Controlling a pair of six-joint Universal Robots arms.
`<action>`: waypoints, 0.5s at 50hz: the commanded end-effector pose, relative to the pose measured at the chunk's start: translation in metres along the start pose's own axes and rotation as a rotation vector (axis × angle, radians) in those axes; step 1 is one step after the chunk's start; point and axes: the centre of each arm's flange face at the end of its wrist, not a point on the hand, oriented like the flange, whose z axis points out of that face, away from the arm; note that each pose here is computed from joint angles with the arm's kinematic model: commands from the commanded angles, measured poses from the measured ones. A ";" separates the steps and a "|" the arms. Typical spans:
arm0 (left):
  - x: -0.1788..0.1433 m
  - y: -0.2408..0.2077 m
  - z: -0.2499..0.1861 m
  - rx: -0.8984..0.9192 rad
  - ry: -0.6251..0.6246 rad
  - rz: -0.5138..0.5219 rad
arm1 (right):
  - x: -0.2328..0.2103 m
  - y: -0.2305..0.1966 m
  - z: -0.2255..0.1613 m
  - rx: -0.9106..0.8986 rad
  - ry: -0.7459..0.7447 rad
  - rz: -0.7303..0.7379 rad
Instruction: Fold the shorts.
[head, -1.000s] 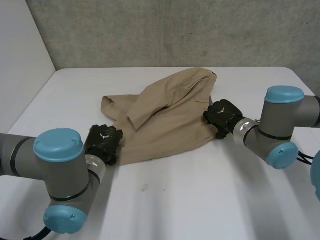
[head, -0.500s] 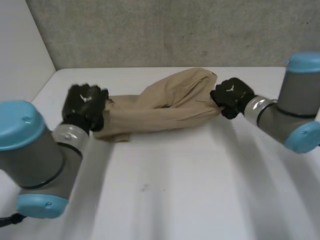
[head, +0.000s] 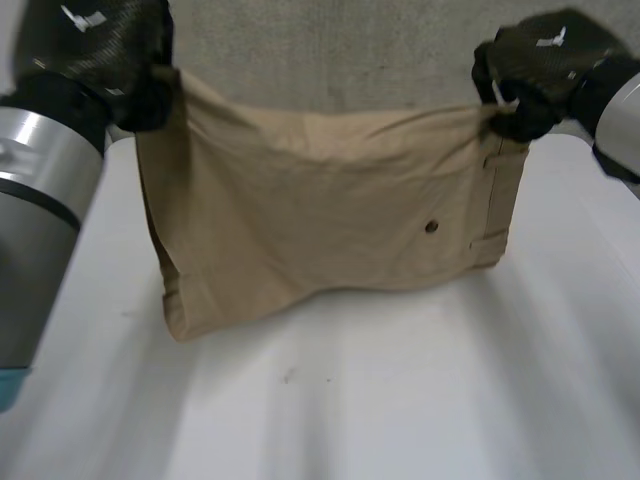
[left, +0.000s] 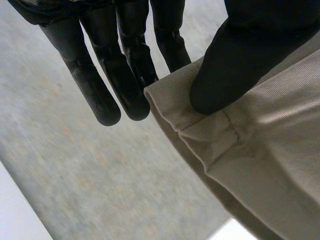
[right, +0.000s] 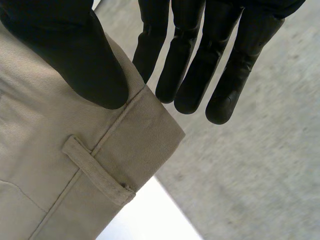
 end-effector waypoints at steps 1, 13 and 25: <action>0.029 0.067 0.022 -0.163 0.067 0.030 | -0.016 0.054 0.024 -0.143 -0.054 0.030; 0.045 0.128 0.088 -0.200 0.046 0.045 | -0.004 0.105 0.083 -0.173 0.088 -0.028; 0.016 0.020 0.156 0.315 -0.144 -0.038 | 0.040 -0.011 0.118 0.495 0.400 -0.131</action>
